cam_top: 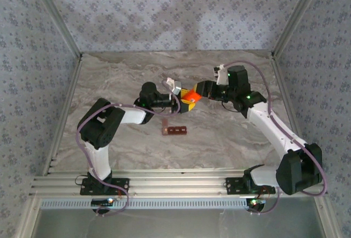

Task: Sort the pills into containers

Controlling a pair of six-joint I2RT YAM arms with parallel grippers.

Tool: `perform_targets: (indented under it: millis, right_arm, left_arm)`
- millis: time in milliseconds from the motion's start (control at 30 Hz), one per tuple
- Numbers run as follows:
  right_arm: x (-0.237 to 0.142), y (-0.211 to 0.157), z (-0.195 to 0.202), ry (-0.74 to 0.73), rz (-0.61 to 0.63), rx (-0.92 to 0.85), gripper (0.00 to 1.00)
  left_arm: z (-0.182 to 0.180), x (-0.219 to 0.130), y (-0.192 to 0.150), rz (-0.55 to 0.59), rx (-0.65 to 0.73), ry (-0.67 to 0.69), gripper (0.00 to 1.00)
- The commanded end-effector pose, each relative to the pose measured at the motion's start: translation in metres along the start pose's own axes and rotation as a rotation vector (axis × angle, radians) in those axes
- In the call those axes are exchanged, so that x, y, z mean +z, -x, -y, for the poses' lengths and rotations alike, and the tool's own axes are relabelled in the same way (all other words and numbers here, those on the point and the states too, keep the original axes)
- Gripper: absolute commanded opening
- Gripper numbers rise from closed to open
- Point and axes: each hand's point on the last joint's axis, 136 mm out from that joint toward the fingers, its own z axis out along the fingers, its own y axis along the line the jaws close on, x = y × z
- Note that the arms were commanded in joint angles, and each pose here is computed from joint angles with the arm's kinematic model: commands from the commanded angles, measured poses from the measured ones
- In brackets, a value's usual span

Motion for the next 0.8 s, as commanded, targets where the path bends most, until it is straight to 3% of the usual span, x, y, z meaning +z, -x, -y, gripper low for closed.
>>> perform_targets:
  millis: [0, 133, 233, 533, 767]
  right_arm:
    - [-0.004, 0.006, -0.01, -0.01, 0.003, -0.038, 0.32]
    - [-0.02, 0.023, -0.023, -0.012, 0.048, -0.108, 0.63]
    - [-0.037, 0.038, -0.025, -0.044, 0.107, -0.11, 0.72]
    - [-0.072, 0.052, -0.005, -0.205, 0.292, 0.059, 0.73]
    - [-0.048, 0.048, -0.028, -0.172, 0.113, -0.142, 0.75]
  left_arm:
    - [0.018, -0.001, 0.039, 0.108, 0.165, -0.041, 0.0]
    - [0.017, -0.001, 0.039, 0.111, 0.168, -0.039, 0.0]
    - [0.018, -0.002, 0.04, 0.115, 0.171, -0.036, 0.0]
    - [0.017, -0.006, 0.042, 0.14, 0.196, -0.001, 0.0]
    - [0.018, -0.004, 0.044, 0.146, 0.186, -0.022, 0.0]
